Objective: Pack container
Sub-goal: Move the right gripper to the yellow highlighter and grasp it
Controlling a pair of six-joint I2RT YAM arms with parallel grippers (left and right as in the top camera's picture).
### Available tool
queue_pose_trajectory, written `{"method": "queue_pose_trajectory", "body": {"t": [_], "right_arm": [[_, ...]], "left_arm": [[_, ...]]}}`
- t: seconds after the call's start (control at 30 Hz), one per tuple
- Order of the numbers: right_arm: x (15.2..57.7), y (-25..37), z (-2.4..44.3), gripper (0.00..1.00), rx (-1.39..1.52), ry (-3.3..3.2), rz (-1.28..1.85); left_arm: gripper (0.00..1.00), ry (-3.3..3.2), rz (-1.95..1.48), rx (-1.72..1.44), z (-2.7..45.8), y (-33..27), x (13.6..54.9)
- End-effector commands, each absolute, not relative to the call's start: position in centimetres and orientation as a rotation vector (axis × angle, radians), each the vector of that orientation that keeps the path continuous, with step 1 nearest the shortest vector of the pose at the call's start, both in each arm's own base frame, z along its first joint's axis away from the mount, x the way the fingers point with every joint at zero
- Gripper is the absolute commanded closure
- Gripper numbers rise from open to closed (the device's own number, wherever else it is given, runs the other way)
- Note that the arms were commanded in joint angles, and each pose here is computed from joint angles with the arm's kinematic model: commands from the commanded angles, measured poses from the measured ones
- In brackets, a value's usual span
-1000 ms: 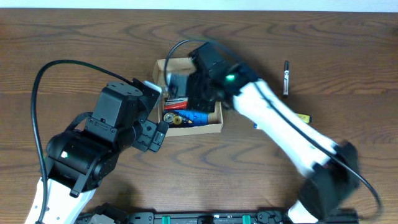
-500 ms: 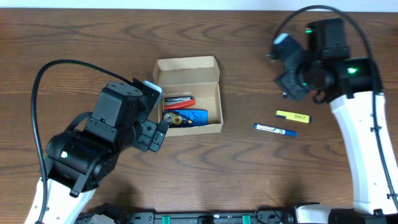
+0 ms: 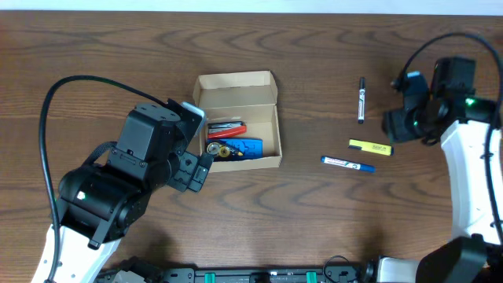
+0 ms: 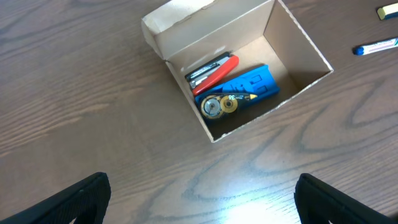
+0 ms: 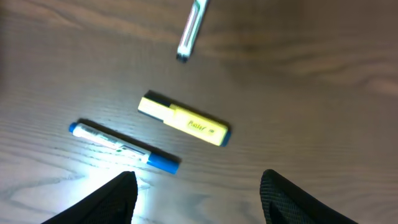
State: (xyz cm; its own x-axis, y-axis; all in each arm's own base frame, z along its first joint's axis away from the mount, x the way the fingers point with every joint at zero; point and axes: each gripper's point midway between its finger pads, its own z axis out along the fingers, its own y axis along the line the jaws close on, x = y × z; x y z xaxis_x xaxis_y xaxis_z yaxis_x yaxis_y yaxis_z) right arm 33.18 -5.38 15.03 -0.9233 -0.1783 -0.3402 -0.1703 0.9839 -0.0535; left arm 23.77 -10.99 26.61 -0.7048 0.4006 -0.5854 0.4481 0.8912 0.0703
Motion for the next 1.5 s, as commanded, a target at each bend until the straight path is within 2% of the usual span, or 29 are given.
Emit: {"method": "queue_pose_trajectory", "body": {"t": [0.0, 0.1, 0.2, 0.43, 0.8, 1.07, 1.17, 1.33, 1.47], "right_arm": [[33.0, -3.5, 12.6, 0.34, -0.343, 2.754, 0.116], [33.9, -1.5, 12.7, 0.29, -0.642, 2.614, 0.186], [36.0, -1.6, 13.8, 0.15, -0.769, 2.491, 0.097], [41.6, -1.1, 17.8, 0.01, -0.825, 2.19, -0.029], [44.3, 1.5, 18.9, 0.01, -1.159, 1.912, -0.182], [40.0, 3.4, 14.8, 0.01, -1.252, 2.106, -0.01], [39.2, 2.7, 14.0, 0.01, -1.252, 2.168, -0.006], [41.1, 1.5, 14.9, 0.01, -1.218, 2.132, -0.142], [41.1, 2.3, 15.2, 0.01, -1.011, 2.205, 0.002]], "left_arm": [[0.05, 2.437, -0.098, 0.611, 26.7, -10.9, 23.8], [0.05, 2.437, -0.098, 0.611, 26.7, -10.9, 23.8], [0.05, 2.437, -0.098, 0.611, 26.7, -10.9, 23.8], [0.05, 2.437, -0.098, 0.611, 26.7, -10.9, 23.8], [0.05, 2.437, -0.098, 0.611, 26.7, -10.9, 23.8], [0.05, 2.437, -0.098, 0.611, 26.7, -10.9, 23.8], [0.05, 2.437, -0.098, 0.611, 26.7, -10.9, 23.8], [0.05, 2.437, -0.098, 0.611, 26.7, -10.9, 23.8], [0.05, 2.437, -0.098, 0.611, 26.7, -10.9, 23.8]]}}
